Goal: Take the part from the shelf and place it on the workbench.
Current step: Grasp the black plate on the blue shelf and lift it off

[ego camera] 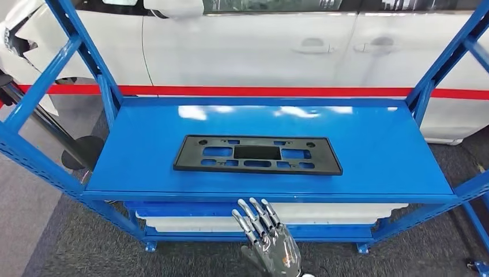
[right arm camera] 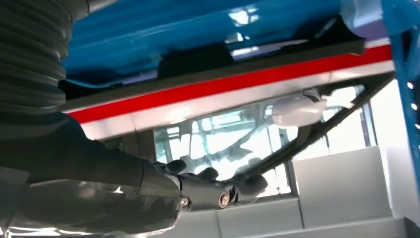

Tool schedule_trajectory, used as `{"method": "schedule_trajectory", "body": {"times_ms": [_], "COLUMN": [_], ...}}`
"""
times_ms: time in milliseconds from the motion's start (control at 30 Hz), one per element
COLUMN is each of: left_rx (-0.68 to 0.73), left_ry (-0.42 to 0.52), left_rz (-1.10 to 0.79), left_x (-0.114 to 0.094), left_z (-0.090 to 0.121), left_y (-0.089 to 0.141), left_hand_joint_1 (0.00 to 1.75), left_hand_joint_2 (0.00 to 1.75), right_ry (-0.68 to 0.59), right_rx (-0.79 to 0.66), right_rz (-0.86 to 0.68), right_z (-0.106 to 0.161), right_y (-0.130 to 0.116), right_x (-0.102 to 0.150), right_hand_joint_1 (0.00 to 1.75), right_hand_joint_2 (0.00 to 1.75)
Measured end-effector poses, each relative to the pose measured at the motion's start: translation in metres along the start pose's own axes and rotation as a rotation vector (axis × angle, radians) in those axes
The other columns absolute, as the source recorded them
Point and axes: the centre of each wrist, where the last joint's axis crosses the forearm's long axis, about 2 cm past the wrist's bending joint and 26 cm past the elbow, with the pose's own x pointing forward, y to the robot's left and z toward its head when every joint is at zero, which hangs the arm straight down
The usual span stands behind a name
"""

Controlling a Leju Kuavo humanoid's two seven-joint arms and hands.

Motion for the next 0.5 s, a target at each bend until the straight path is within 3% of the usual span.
{"method": "schedule_trajectory", "body": {"times_ms": [500], "left_rx": [0.000], "left_ry": [0.011], "left_rz": [-0.018], "left_x": [-0.0027], "left_z": [0.0003], "left_y": [0.0042], "left_hand_joint_1": [0.00], "left_hand_joint_2": [0.00], "right_ry": [0.035], "right_rx": [-0.017], "right_rz": [-0.034], "right_z": [-0.0064], "right_y": [0.0026], "right_x": [-0.0021], "right_hand_joint_1": [0.00], "right_hand_joint_2": [1.75]}}
